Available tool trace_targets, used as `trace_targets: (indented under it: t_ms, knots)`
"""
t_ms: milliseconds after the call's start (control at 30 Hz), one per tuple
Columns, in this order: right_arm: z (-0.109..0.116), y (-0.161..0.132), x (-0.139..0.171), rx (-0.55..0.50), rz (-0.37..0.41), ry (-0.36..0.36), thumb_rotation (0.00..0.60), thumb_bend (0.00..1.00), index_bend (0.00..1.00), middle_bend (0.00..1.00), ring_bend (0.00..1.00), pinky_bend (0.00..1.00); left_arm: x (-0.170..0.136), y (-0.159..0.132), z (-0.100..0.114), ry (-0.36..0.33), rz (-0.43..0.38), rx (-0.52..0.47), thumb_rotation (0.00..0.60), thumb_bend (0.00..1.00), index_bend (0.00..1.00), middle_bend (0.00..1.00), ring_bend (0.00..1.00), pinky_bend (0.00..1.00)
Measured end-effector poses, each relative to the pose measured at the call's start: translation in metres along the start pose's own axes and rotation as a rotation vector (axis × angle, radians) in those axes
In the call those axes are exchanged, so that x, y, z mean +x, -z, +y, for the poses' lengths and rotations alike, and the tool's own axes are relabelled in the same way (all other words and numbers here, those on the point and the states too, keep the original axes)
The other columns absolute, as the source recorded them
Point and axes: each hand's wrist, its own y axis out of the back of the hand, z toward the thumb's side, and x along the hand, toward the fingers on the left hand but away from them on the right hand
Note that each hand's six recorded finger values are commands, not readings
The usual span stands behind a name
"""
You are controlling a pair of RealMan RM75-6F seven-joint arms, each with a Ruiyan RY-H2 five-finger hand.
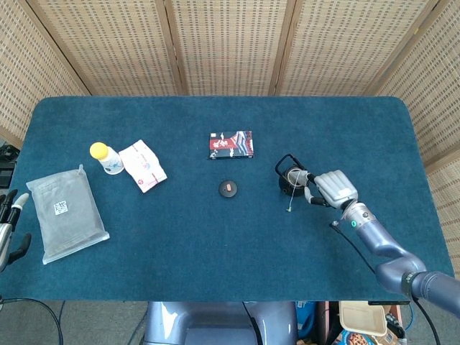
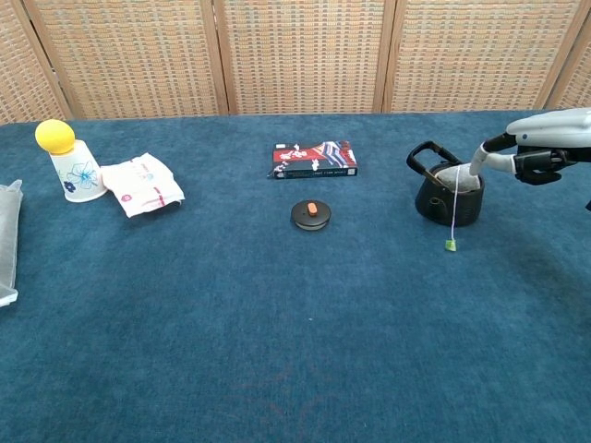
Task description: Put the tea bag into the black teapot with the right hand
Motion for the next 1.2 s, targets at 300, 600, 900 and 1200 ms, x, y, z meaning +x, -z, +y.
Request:
trace_targets:
  t_ms: [300, 600, 900, 1200]
  knots:
    - [-0.003, 0.001, -0.01, 0.032, -0.007, -0.031, 0.0, 0.77, 0.26, 0.97, 1.0, 1.0, -0.001, 0.002, -0.002, 0.003, 0.006, -0.003, 0.6, 0.45, 0.0, 0.0, 0.0, 0.0]
    - [-0.003, -0.01, -0.022, 0.064, 0.009, -0.052, 0.0, 0.77, 0.26, 0.97, 1.0, 1.0, -0.002, 0.006, -0.004, 0.013, 0.014, -0.013, 0.6, 0.45, 0.0, 0.0, 0.0, 0.0]
    - [-0.006, -0.024, -0.031, 0.093, 0.028, -0.068, 0.0, 0.77, 0.26, 0.97, 1.0, 1.0, -0.004, 0.01, -0.007, 0.019, 0.019, -0.018, 0.6, 0.45, 0.0, 0.0, 0.0, 0.0]
    - [-0.006, -0.02, -0.03, 0.105, 0.011, -0.064, 0.0, 0.77, 0.26, 0.97, 1.0, 1.0, -0.005, 0.011, -0.009, 0.023, 0.02, -0.023, 0.6, 0.45, 0.0, 0.0, 0.0, 0.0]
